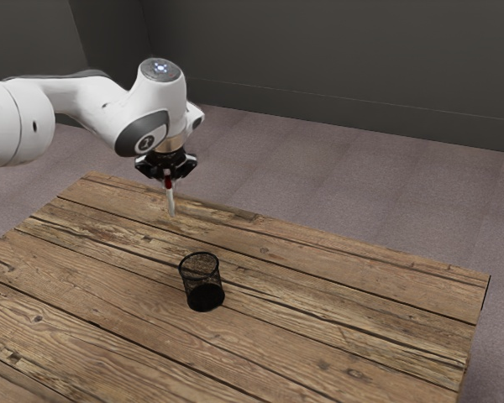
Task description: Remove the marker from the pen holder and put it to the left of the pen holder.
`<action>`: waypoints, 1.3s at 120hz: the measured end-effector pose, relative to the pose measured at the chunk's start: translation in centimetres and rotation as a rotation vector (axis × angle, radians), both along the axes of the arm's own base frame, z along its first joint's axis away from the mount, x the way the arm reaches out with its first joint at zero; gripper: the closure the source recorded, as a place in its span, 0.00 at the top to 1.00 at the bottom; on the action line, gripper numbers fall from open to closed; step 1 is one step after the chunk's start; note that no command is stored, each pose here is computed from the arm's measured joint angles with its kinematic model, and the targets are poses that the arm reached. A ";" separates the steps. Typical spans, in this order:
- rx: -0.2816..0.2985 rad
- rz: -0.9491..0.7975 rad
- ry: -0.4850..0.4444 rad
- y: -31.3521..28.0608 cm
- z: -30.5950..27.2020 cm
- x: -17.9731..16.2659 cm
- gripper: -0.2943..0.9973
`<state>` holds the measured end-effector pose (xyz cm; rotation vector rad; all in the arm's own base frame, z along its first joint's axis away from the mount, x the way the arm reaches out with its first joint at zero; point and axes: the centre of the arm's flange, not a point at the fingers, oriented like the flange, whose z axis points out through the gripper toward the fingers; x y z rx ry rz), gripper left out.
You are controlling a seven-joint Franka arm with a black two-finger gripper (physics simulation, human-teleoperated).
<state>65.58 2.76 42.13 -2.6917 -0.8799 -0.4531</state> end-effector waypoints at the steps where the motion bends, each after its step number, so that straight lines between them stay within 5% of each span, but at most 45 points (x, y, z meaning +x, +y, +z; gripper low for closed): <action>1: 0.001 0.003 0.003 0.1 -0.1 0.0 0.20; 62: 0.017 0.098 0.136 3.9 -5.4 -0.5 0.23; 84: 0.002 0.112 0.158 4.0 -5.7 -0.7 0.51; 104: -0.011 0.109 0.144 3.6 -4.7 -0.8 0.65; 127: -0.189 0.010 -0.010 -5.1 12.7 -5.3 0.72; 156: -0.289 -0.141 0.134 -6.9 17.4 -7.3 0.76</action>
